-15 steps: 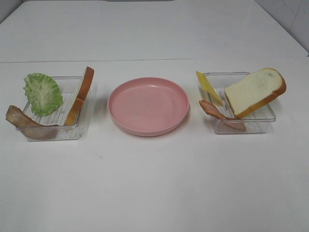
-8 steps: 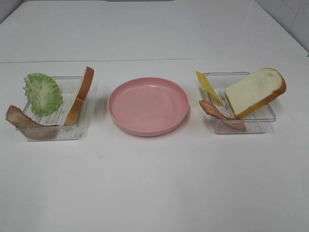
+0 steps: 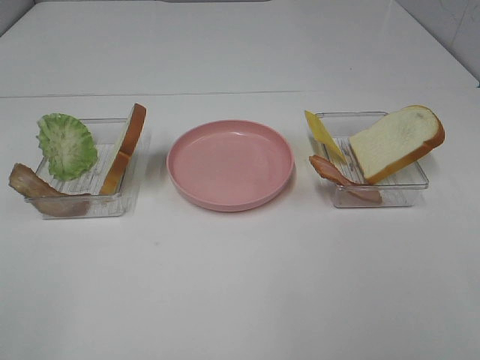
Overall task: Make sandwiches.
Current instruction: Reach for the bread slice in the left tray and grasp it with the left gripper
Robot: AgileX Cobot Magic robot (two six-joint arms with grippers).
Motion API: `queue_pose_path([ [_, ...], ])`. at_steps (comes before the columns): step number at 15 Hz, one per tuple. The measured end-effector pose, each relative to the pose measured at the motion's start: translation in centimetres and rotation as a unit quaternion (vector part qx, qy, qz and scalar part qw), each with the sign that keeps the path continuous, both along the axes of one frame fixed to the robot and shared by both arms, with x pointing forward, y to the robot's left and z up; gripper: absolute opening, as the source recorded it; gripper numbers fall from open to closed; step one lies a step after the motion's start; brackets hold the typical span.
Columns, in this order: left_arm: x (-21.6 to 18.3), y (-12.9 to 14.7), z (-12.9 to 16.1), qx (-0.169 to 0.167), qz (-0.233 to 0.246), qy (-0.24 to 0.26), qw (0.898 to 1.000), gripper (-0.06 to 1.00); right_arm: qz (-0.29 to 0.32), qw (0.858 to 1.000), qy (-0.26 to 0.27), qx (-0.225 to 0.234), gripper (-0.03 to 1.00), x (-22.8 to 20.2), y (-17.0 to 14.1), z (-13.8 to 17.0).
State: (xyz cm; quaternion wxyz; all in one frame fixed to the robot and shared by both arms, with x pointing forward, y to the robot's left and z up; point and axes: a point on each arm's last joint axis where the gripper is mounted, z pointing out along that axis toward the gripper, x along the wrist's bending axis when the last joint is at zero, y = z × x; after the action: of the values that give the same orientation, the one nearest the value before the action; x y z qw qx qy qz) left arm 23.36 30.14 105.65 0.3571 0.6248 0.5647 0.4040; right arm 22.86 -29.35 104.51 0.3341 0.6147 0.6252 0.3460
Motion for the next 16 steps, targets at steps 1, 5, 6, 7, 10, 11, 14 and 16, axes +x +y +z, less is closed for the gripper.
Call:
queue_pose_path([
  [1, 0.0, 0.0, 0.0, 0.000, 0.000, 0.000, 1.000, 0.98, 0.000, 1.000, 0.000, 0.000, 0.99, 0.0, 0.0, 0.0],
  [5, 2.0, -0.2, 3.0, -0.012, -0.006, -0.054, 0.998, 0.98, 0.000, 1.000, 0.000, 0.000, 0.99, 0.0, 0.0, 0.0],
  [6, 5.0, -0.3, 3.7, -0.027, -0.010, -0.039, 0.999, 0.98, 0.000, 1.000, 0.000, 0.000, 0.99, 0.0, 0.0, 0.0],
  [7, 6.1, -0.4, 3.7, -0.037, -0.012, -0.032, 0.999, 0.98, 0.000, 1.000, 0.000, 0.000, 0.99, 0.0, 0.0, 0.0],
  [10, 11.6, -0.9, 4.0, -0.085, -0.021, 0.030, 0.996, 0.97, 0.000, 1.000, 0.000, 0.000, 0.99, 0.0, 0.0, 0.0],
  [11, 13.7, -1.0, 4.4, -0.081, -0.028, 0.056, 0.995, 0.97, 0.000, 1.000, 0.000, 0.000, 0.99, 0.0, 0.0, 0.0],
  [14, 18.5, -1.1, 5.4, -0.069, -0.042, 0.106, 0.991, 0.97, 0.000, 1.000, 0.000, 0.000, 0.99, 0.0, 0.0, 0.0],
  [16, 22.5, -1.2, 5.4, -0.067, -0.054, 0.161, 0.983, 0.97, 0.000, 1.000, 0.000, 0.000, 0.99, 0.0, 0.0, 0.0],
])
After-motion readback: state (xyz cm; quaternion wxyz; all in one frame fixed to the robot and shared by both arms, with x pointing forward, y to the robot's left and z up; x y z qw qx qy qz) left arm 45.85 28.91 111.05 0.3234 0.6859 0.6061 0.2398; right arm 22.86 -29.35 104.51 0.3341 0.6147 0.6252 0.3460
